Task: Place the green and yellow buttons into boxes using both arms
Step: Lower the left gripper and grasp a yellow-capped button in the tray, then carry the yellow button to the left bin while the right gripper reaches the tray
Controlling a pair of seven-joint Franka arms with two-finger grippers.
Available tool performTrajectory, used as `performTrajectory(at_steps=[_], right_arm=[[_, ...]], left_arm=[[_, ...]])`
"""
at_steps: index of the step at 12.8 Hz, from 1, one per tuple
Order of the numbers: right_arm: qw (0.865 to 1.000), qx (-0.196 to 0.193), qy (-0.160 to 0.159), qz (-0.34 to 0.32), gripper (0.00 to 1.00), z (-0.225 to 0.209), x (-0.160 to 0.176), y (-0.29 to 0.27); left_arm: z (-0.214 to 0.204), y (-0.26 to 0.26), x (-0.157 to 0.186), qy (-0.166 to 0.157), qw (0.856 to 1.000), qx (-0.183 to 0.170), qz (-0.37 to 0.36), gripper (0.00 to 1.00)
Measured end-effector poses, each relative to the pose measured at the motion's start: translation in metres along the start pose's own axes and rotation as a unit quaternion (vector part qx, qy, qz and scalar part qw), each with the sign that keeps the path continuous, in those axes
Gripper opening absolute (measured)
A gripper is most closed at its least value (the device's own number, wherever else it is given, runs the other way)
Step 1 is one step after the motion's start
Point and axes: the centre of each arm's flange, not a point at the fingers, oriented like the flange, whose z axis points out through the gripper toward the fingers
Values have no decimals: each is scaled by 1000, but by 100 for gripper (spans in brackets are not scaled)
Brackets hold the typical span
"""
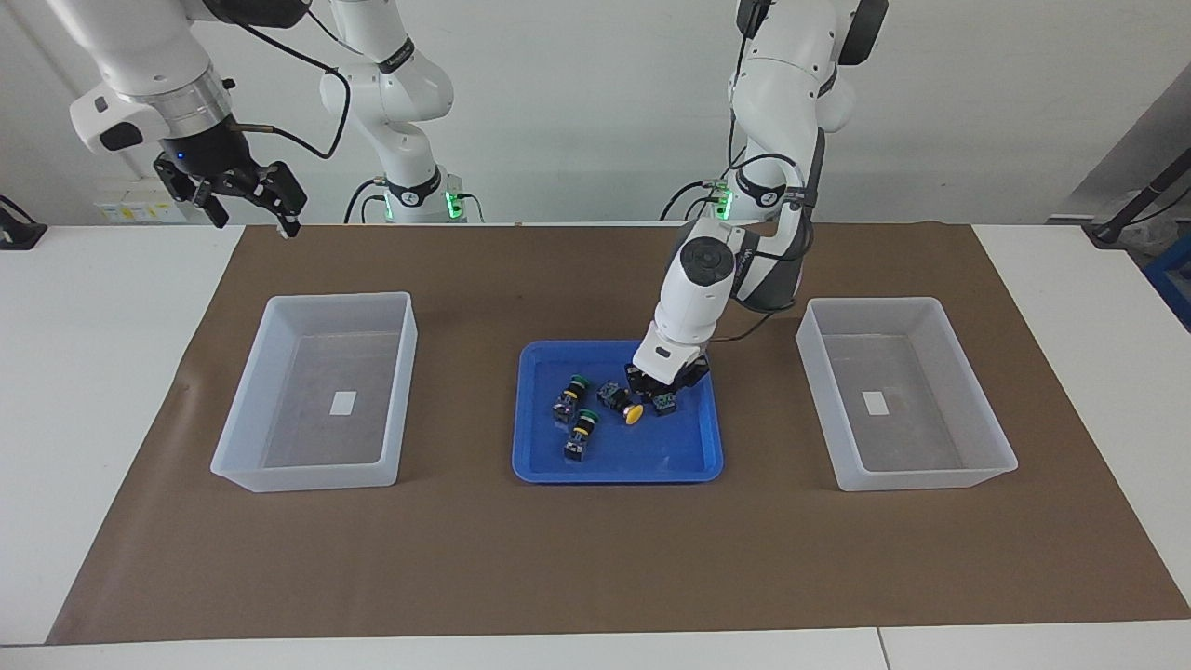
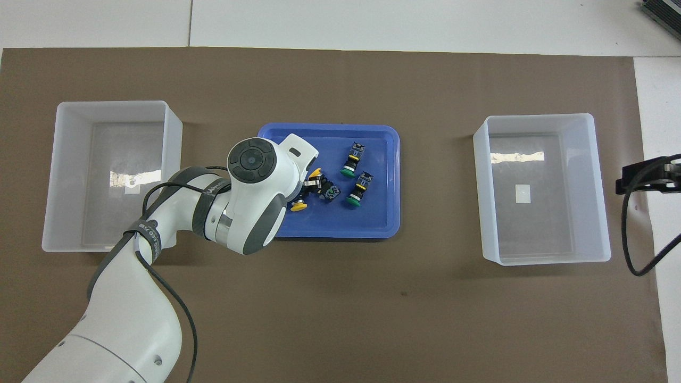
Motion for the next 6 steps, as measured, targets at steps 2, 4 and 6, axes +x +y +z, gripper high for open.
performTrajectory(at_steps=[2, 4, 6], right_arm=[[1000, 0, 0, 0, 100, 0, 0, 0], [1000, 0, 0, 0, 100, 0, -1, 0], [1000, 0, -1, 0, 100, 1, -1, 0]], left_arm=[[0, 0, 0, 0, 1000, 0, -1, 47], [-2, 0, 0, -2, 1000, 1, -1, 47], [-21, 5, 9, -6, 1000, 3, -3, 47]])
